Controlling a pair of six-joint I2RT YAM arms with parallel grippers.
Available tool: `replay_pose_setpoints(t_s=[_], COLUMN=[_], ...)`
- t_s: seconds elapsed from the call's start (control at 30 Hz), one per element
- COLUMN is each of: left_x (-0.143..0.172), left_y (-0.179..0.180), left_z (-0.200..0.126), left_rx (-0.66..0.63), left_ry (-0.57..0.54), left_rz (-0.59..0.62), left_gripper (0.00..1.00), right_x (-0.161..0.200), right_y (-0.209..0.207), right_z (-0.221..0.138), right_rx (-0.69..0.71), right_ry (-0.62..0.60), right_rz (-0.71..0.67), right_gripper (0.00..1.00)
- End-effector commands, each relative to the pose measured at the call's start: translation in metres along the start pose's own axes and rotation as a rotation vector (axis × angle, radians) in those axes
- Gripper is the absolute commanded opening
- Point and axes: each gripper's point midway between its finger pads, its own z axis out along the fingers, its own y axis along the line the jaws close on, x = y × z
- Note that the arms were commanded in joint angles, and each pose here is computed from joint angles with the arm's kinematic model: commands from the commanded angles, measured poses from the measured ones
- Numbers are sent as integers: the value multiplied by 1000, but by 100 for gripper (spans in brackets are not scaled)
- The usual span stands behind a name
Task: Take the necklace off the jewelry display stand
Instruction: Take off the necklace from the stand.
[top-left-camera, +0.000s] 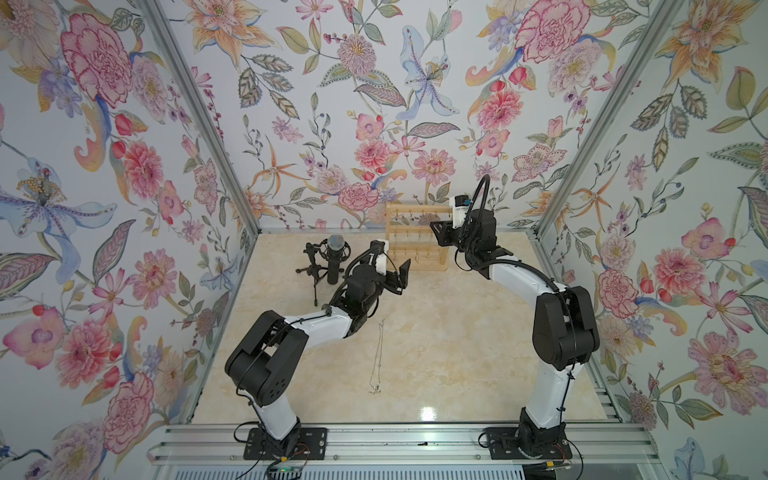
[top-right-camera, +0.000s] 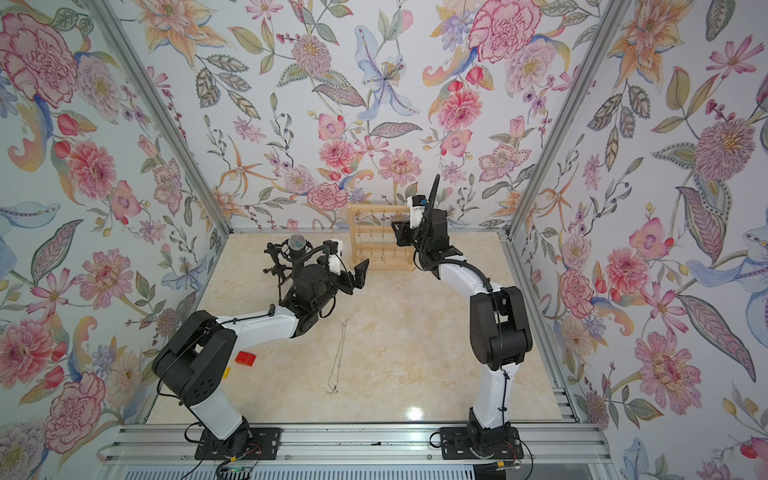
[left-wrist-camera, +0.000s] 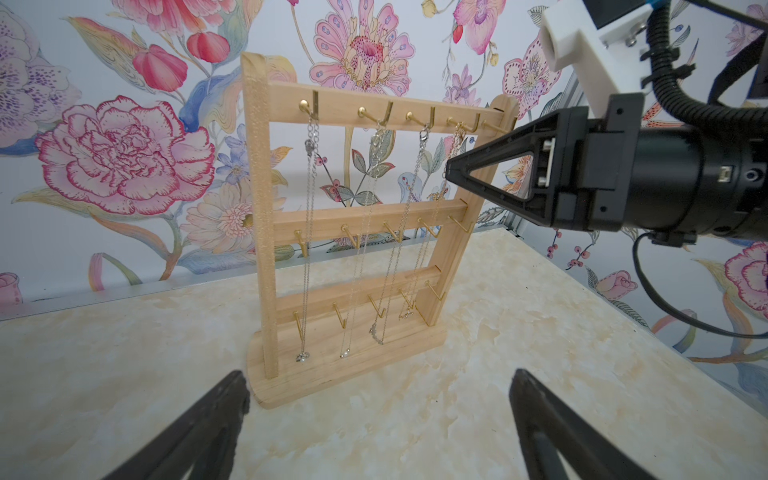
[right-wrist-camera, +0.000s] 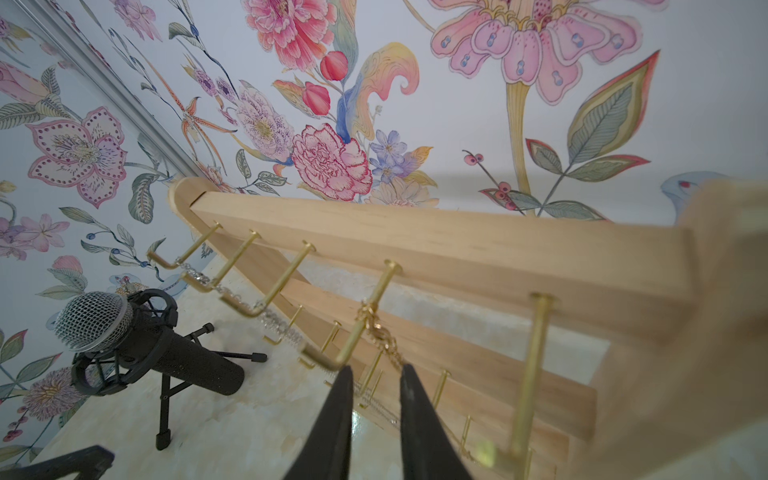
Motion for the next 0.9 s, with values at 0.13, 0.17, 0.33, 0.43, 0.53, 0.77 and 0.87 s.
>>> replay_pose_setpoints(t_s=[0.13, 0.17, 0.33, 0.43, 0.53, 0.77, 0.87], left_x=[0, 0, 0, 0, -1, -1, -1], left_y=[3, 3, 3, 2, 3, 3, 3], left_z=[-1, -1, -1, -1, -1, -2, -2], left_rx=[11, 13, 18, 19, 20, 22, 23], left_ry=[-11, -10, -11, -10, -12, -12, -12], left_rz=[8, 7, 6, 6, 4, 3, 1], left_gripper=[99, 99, 99, 99, 99, 99, 99], right_x=[-17, -17, -18, -18, -17, -16, -17], right_y=[3, 3, 3, 3, 2, 6, 6], right_z=[6, 6, 7, 9, 10, 13, 12], right_rx=[13, 15, 23, 24, 25, 19, 21], right_ry=[-46, -46, -45, -45, -40, -37, -39], right_rz=[-44, -48, -57, -60, -61, -67, -71], right_gripper=[22, 22, 22, 22, 21, 15, 13])
